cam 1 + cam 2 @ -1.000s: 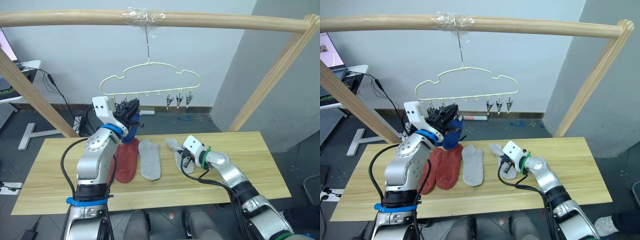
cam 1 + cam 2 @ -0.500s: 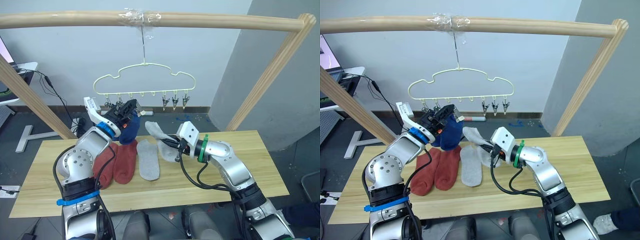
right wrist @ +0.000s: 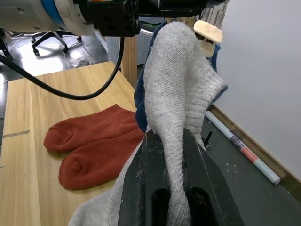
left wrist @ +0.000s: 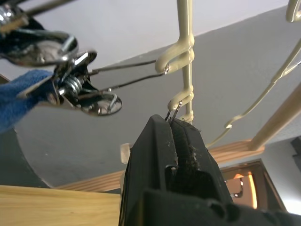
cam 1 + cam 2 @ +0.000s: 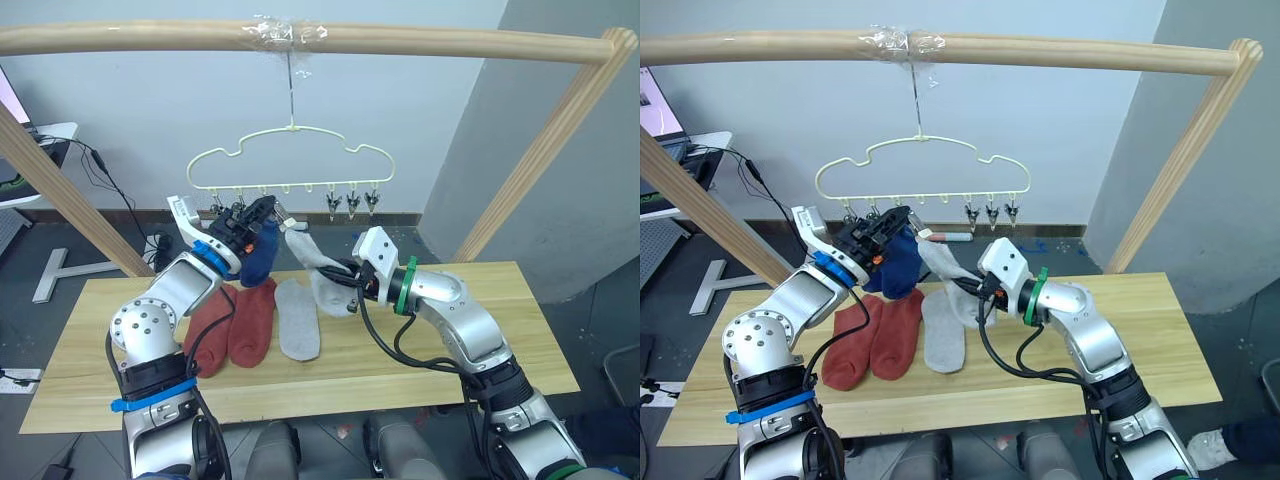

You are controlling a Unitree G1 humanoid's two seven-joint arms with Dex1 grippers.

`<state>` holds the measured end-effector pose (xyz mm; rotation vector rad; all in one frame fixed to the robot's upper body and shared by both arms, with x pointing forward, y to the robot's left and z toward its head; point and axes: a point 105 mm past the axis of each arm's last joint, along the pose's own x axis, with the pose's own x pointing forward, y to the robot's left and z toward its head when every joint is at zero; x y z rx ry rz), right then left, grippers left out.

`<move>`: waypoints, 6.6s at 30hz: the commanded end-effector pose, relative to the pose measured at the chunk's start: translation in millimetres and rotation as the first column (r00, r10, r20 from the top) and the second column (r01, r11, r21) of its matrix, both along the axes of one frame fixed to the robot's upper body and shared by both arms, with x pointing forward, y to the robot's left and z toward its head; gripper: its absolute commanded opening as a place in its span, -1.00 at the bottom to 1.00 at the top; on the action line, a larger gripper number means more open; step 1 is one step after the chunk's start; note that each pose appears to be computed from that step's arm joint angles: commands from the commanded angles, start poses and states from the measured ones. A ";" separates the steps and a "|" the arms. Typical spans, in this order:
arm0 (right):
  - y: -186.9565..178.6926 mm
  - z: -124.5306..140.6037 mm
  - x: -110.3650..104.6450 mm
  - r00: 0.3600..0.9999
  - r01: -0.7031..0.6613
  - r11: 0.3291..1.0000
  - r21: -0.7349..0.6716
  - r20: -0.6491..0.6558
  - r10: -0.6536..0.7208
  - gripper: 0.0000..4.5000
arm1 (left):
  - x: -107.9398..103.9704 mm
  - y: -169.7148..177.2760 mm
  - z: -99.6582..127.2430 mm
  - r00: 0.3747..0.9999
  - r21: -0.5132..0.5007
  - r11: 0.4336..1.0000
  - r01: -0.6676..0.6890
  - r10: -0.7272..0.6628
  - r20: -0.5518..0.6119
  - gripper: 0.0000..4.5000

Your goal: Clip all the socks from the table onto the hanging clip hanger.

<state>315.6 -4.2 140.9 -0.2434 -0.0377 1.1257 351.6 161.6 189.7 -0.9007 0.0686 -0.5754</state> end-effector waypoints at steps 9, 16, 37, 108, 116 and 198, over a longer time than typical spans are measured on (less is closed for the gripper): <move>15.0 27.6 -1.4 0.988 -0.039 0.999 0.015 0.149 0.036 -0.99 | -13.4 -13.6 14.4 0.996 -0.024 0.998 0.060 -0.058 0.061 -1.00; 21.1 23.0 -2.8 0.981 -0.046 0.999 -0.022 0.189 0.049 -1.00 | -16.6 -12.7 17.4 0.994 0.010 0.999 0.041 -0.042 0.104 -0.75; 7.4 4.5 18.7 0.995 0.066 0.997 -0.038 0.083 -0.062 -0.24 | -23.6 19.4 -5.4 0.977 0.626 0.768 -0.138 0.001 0.213 0.39; 1.7 62.0 59.8 0.841 0.535 0.776 0.334 -0.117 -0.529 0.45 | -91.7 0.9 4.5 0.830 0.727 0.663 -0.179 -0.295 0.473 0.39; 2.1 64.2 68.5 0.834 0.543 0.766 0.343 -0.113 -0.540 0.45 | -88.7 1.4 17.2 0.824 0.689 0.695 -0.207 -0.256 0.506 0.39; -36.2 56.7 76.7 0.780 0.614 0.737 0.284 -0.075 -0.621 -1.00 | -26.4 -53.2 -225.9 0.948 0.925 0.299 0.234 -0.280 -0.149 -0.99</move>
